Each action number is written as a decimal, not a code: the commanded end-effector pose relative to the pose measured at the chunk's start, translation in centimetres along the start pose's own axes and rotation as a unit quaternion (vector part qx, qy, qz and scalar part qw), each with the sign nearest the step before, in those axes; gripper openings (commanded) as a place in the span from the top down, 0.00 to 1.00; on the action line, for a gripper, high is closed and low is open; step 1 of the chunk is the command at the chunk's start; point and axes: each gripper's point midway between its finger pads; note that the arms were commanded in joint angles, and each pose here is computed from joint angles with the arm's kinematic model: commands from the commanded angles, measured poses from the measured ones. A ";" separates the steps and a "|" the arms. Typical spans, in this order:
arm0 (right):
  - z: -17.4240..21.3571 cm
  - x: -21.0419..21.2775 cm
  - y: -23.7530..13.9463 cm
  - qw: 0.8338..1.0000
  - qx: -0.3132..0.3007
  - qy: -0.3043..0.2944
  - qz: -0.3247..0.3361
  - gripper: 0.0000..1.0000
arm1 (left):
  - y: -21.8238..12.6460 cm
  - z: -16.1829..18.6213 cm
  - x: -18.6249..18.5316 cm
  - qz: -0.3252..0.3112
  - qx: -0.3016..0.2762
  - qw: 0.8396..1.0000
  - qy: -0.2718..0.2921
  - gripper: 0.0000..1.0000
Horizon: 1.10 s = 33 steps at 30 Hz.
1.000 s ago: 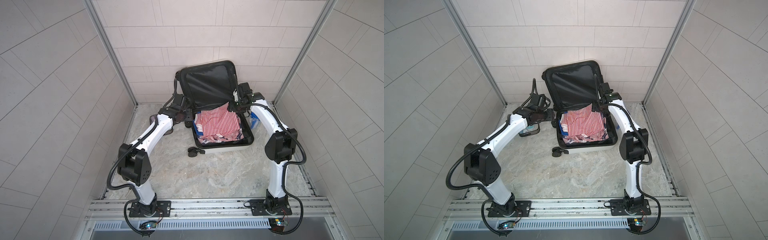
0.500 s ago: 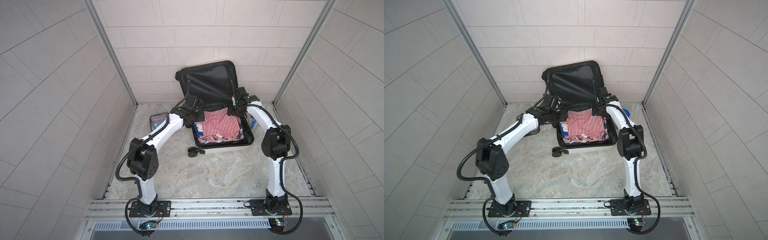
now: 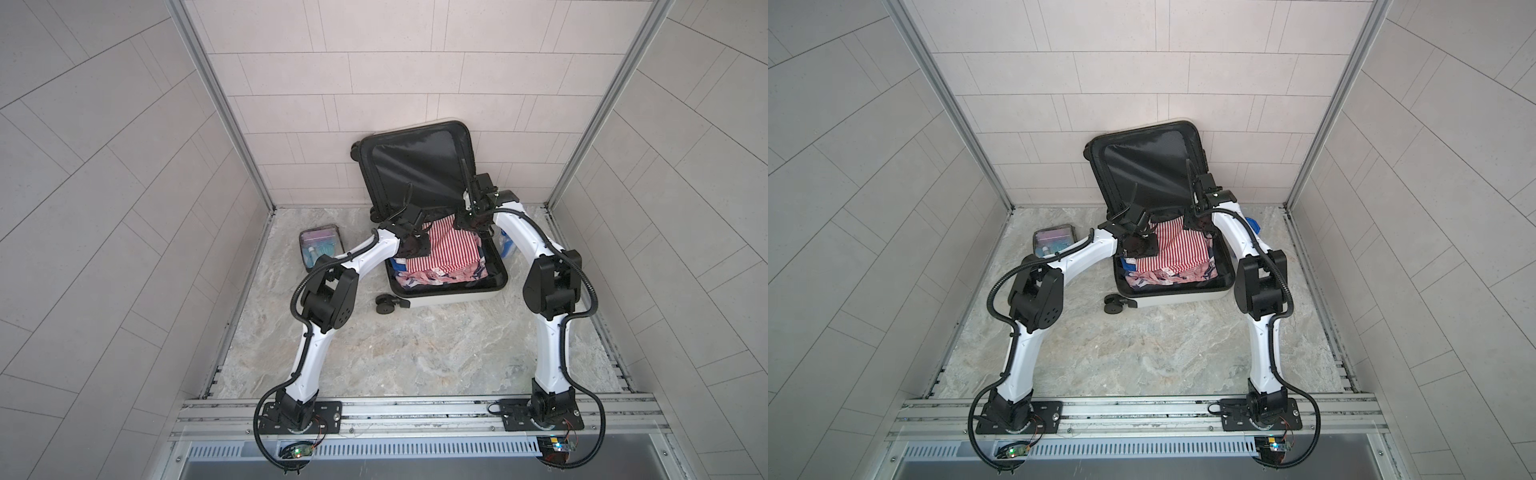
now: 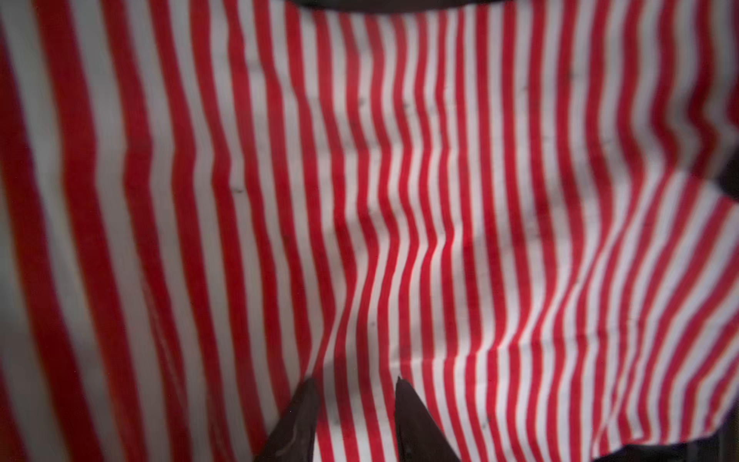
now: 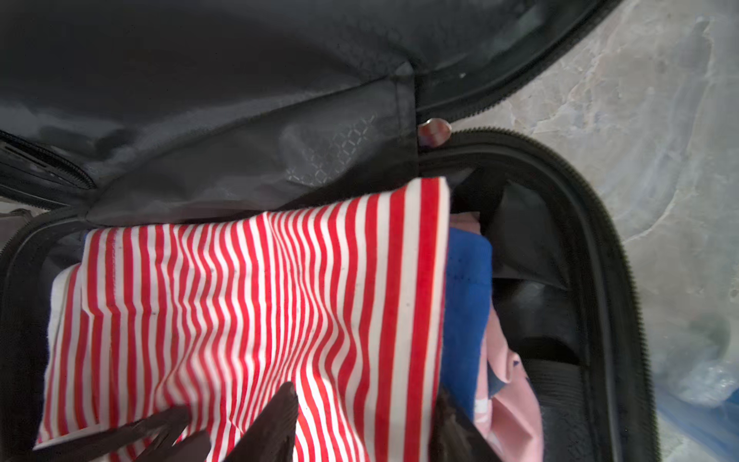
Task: Pack the luggage
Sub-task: 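Lower the striped cloth onto the blue shirt and open both grippers, then move the left gripper to the clear toiletry pouch while the right gripper withdraws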
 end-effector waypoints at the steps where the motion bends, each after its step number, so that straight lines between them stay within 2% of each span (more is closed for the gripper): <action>1: -1.5 0.6 -3.4 0.999 -0.031 0.008 -0.019 0.46 | 0.0 -0.6 1.2 -0.021 -0.003 0.999 -0.025 0.64; 5: -2.9 0.7 -6.2 0.997 -0.058 0.018 -0.038 0.45 | 0.6 -0.3 2.9 -0.042 0.010 0.998 -0.048 0.66; 10: -4.7 -0.1 -10.1 0.994 -0.093 0.034 -0.049 0.42 | 1.5 0.3 3.5 -0.053 0.025 0.997 -0.049 0.67; 15: -5.2 -0.3 -13.7 0.991 -0.119 0.032 -0.054 0.42 | 1.6 0.3 3.3 -0.051 0.037 0.997 -0.047 0.68; 20: -4.8 0.5 -17.2 0.987 -0.142 0.025 -0.069 0.43 | 0.3 -1.0 2.1 -0.038 0.022 0.998 -0.035 0.66; 23: -4.1 1.0 -19.4 0.984 -0.159 0.020 -0.081 0.44 | -2.4 -2.6 0.1 -0.011 0.001 1.000 -0.016 0.59; 27: -2.8 1.3 -21.9 0.977 -0.190 0.013 -0.097 0.48 | -8.1 -5.0 -2.2 0.015 -0.052 0.998 0.009 0.56; 31: -0.9 1.7 -23.1 0.973 -0.201 -0.005 -0.117 0.49 | -14.4 -5.9 -2.9 0.014 -0.091 0.995 0.043 0.56; 33: 0.2 1.3 -23.6 0.972 -0.205 -0.010 -0.111 0.49 | -17.5 -5.7 -2.2 -0.008 -0.109 0.992 0.061 0.56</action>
Point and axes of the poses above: each gripper's point midway between its finger pads, its own y axis out along the fingers, its own x axis along the line the jaws close on, z = x × y, and after that the axes turned 1 degree about -y, right-handed
